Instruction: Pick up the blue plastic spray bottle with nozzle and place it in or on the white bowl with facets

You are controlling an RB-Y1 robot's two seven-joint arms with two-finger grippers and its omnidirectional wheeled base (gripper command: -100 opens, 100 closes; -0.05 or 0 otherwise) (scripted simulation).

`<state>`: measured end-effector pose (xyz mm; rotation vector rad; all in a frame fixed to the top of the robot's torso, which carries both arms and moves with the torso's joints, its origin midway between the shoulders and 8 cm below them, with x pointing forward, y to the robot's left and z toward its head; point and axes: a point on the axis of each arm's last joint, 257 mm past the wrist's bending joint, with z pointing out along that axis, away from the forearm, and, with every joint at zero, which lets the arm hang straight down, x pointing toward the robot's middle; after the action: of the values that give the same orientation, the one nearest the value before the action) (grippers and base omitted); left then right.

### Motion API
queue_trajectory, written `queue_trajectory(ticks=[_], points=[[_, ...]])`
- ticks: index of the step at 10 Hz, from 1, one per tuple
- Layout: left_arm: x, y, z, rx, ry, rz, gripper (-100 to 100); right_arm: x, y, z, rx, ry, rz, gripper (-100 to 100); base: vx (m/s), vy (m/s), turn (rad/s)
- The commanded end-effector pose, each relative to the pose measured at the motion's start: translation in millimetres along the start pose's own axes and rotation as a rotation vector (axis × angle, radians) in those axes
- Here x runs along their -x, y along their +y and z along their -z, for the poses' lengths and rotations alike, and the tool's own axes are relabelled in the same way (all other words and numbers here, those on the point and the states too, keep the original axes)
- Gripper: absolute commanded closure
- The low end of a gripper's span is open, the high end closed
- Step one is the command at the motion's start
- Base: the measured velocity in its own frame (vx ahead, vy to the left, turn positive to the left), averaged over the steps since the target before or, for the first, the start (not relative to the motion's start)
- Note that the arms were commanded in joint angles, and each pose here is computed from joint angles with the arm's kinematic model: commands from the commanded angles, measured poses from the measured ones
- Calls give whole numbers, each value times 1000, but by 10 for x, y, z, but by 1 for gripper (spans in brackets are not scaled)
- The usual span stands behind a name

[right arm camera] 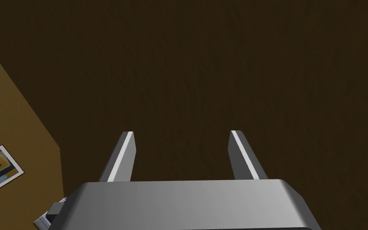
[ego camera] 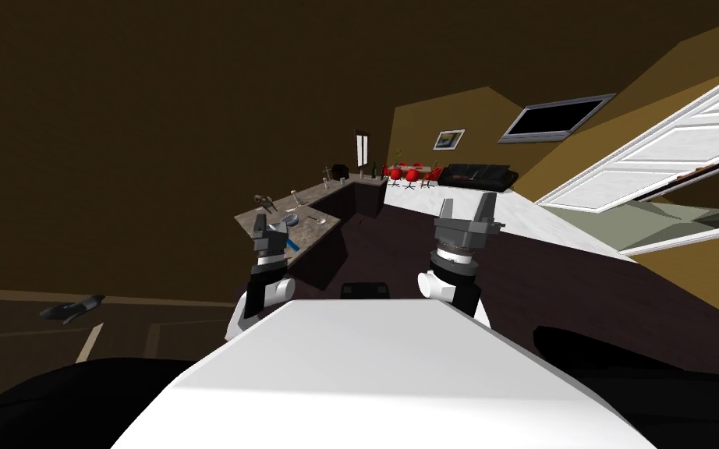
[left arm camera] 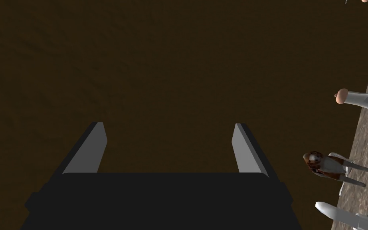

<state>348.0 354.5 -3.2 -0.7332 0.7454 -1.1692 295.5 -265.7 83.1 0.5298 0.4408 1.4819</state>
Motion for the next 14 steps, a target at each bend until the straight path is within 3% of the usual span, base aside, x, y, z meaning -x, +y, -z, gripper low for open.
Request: queue_trajectory(ticks=[1, 2, 3, 4, 5, 6, 7, 8, 9, 11, 12, 13, 14], points=[[185, 107, 15, 32, -24, -7, -100, 0, 0, 0, 0, 0, 0, 0, 89, -108, 19], [355, 258, 44, 78, -52, 12, -100, 0, 0, 0, 0, 0, 0, 0, 77, -100, 20], [405, 245, 44, 76, -59, 1, -100, 0, 0, 0, 0, 0, 0, 0, 56, -73, 19], [625, 385, 89, 121, -98, 17, -100, 0, 0, 0, 0, 0, 0, 0, 59, -78, 31], [643, 379, 89, 120, -101, 13, -100, 0, 0, 0, 0, 0, 0, 0, 56, -71, 21], [856, 522, 149, 166, -143, 37, -100, 0, 0, 0, 0, 0, 0, 0, 78, -100, 20], [895, 508, 151, 164, -148, 29, -100, 0, 0, 0, 0, 0, 0, 0, 71, -85, 27], [1141, 635, 229, 206, -199, 53, -100, 0, 0, 0, 0, 0, 0, 0, 100, -99, 32], [1158, 628, 230, 205, -201, 50, -100, 0, 0, 0, 0, 0, 0, 0, 83, -78, 25], [1604, 873, 429, 285, -302, 108, -100, 0, 0, 0, 0, 0, 0, 0, 94, -125, 37], [1695, 840, 444, 282, -318, 102, -100, 0, 0, 0, 0, 0, 0, 0, 114, -110, 30], [1905, 959, 567, 320, -372, 141, -100, 0, 0, 0, 0, 0, 0, 0, 105, -94, 31], [1962, 929, 576, 315, -381, 134, -100, 0, 0, 0, 0, 0, 0, 0, 81, -71, 11]])
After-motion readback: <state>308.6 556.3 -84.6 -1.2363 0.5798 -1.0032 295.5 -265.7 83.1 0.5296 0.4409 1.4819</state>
